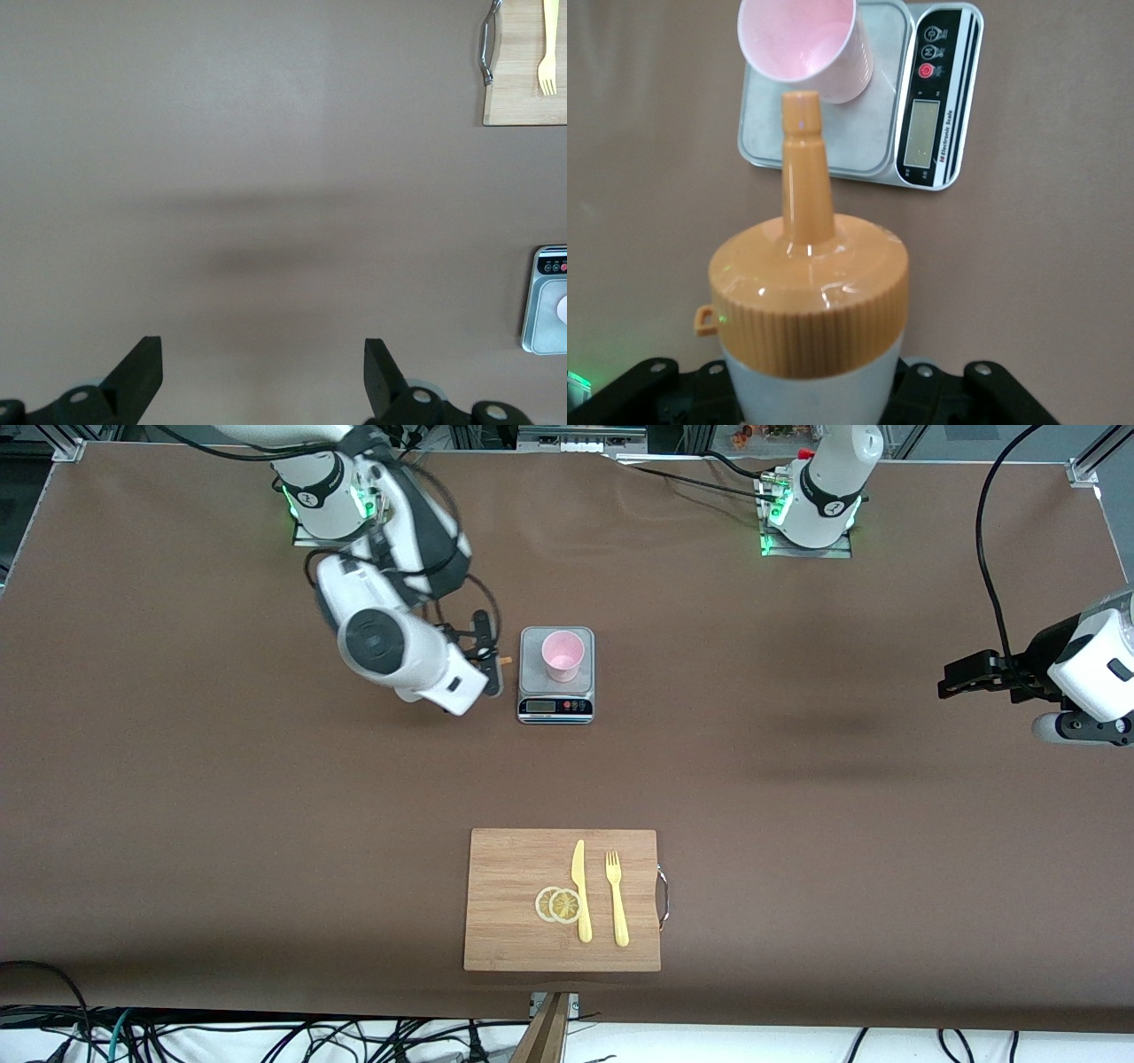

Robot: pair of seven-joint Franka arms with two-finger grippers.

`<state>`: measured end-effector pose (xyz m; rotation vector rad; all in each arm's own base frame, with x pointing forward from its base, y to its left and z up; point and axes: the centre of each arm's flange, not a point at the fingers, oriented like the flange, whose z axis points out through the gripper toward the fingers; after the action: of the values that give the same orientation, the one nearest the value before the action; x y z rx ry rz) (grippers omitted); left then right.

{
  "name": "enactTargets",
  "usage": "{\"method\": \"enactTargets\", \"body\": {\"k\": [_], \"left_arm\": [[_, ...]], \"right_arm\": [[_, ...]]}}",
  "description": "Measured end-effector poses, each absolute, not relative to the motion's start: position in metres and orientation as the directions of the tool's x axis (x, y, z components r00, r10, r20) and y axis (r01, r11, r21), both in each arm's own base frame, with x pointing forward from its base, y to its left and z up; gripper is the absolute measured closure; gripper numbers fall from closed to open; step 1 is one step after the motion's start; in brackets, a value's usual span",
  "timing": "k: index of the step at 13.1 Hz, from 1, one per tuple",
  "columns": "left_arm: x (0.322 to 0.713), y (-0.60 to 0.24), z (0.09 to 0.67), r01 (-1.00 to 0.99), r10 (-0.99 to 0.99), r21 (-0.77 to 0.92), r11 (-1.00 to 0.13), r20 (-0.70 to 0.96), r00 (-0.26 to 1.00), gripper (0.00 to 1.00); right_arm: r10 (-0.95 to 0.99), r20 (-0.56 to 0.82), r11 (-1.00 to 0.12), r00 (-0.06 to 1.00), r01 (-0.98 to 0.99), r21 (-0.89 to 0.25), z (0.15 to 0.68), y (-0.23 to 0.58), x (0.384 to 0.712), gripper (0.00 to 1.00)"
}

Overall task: Add sauce to pink cup with both arms
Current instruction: 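Carry the bottle with the right gripper over the pink cup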

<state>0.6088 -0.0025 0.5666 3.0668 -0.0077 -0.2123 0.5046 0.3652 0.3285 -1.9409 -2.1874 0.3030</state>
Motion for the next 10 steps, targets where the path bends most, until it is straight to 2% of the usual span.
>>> {"method": "enactTargets", "body": {"k": [3,5,7,10], "left_arm": [[0.609,-0.002,0.566,0.000,-0.010,0.068,-0.998,-0.138,0.990,0.00],[0.609,-0.002,0.566,0.000,-0.010,0.068,-0.998,-0.138,0.990,0.00],[0.609,-0.002,0.566,0.000,-0.009,0.068,-0.998,-0.139,0.990,0.00],[0.609,-0.002,0.565,0.000,-0.009,0.068,-0.998,-0.140,0.990,0.00]], "right_arm": [[0.989,-0.117,0.063,-0.091,0.973,-0.222,0.326,0.409,0.468,0.67],[0.982,-0.175,0.032,-0.065,0.982,-0.185,0.321,0.420,0.456,0.67],[0.969,-0.245,0.001,-0.033,0.992,-0.128,0.315,0.433,0.441,0.72],[0.941,-0.339,-0.008,-0.008,0.999,-0.046,0.297,0.456,0.414,0.72]]}}
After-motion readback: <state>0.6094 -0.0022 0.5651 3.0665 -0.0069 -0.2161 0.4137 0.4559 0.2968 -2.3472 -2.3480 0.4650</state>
